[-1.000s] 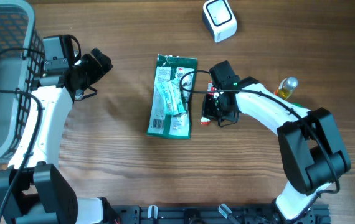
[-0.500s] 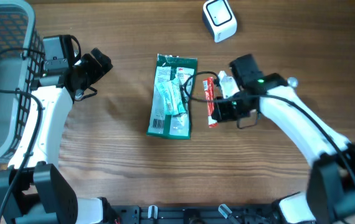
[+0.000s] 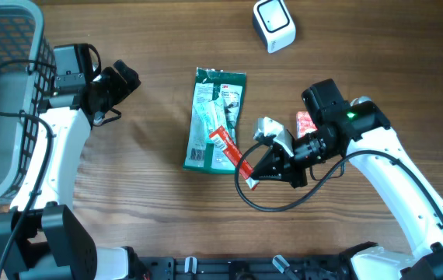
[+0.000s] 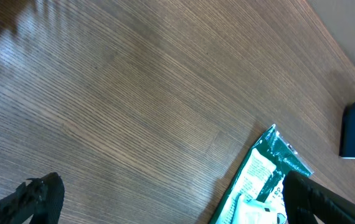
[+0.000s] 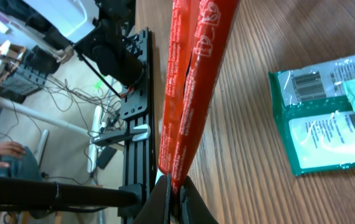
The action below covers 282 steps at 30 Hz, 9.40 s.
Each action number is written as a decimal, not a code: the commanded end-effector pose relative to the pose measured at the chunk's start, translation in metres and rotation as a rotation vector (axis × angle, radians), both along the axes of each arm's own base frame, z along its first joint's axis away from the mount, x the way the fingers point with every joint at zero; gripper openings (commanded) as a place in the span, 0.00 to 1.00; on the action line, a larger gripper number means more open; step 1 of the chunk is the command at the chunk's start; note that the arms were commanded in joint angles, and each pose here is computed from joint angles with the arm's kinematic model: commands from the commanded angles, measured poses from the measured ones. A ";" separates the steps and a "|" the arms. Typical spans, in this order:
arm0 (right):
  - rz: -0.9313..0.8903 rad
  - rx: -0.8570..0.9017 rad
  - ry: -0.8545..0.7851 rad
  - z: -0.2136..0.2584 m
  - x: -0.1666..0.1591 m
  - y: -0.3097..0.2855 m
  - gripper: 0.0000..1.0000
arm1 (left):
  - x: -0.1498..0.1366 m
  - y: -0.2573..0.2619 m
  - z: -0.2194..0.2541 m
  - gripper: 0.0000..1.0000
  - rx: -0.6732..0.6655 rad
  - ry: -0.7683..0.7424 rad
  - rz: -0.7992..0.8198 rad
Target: Scan the item barcode
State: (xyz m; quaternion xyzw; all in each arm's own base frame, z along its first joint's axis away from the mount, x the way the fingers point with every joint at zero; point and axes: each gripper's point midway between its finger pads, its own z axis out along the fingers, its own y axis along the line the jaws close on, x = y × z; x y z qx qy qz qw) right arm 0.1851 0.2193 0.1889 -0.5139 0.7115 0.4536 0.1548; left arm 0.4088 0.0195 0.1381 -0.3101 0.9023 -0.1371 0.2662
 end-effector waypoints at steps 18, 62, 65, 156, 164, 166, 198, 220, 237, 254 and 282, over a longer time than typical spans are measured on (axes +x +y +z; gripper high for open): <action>-0.448 -0.193 -0.085 0.058 0.090 -0.006 0.04 | 0.002 0.002 0.001 1.00 0.000 -0.003 0.012; -0.642 -1.443 -1.126 -0.070 0.385 -0.138 0.04 | 0.002 0.002 0.001 1.00 0.000 -0.003 0.012; -0.689 -1.426 -1.133 -0.067 0.389 -0.140 0.04 | 0.002 0.002 0.001 1.00 0.000 -0.003 0.012; -1.465 -1.002 0.142 -0.178 0.174 -0.152 0.34 | 0.002 0.002 0.001 1.00 0.000 -0.003 0.012; -1.321 -0.841 0.253 -0.160 0.181 -0.117 0.38 | 0.002 0.002 0.001 1.00 0.000 -0.003 0.012; -1.231 -0.689 0.333 -0.144 0.185 -0.081 0.39 | 0.002 0.002 0.001 1.00 0.000 -0.003 0.012; -0.935 -0.196 0.333 -0.090 0.207 0.041 0.64 | -0.048 -0.095 -0.045 0.12 -0.153 0.226 -0.250; -0.773 -0.106 0.427 -0.152 0.213 0.074 0.59 | -0.079 -0.192 -0.118 0.26 -0.064 0.381 -0.518; -0.887 -0.259 0.381 -0.180 0.211 0.066 0.04 | -0.085 -0.159 -0.139 0.05 0.112 0.457 -0.447; -0.855 -0.205 0.379 -0.160 0.212 0.074 0.22 | -0.068 -0.155 -0.051 0.04 0.058 0.245 -0.423; -0.642 -0.094 0.573 -0.108 0.146 0.074 0.04 | -0.026 -0.200 -0.080 0.04 -0.420 0.090 -0.741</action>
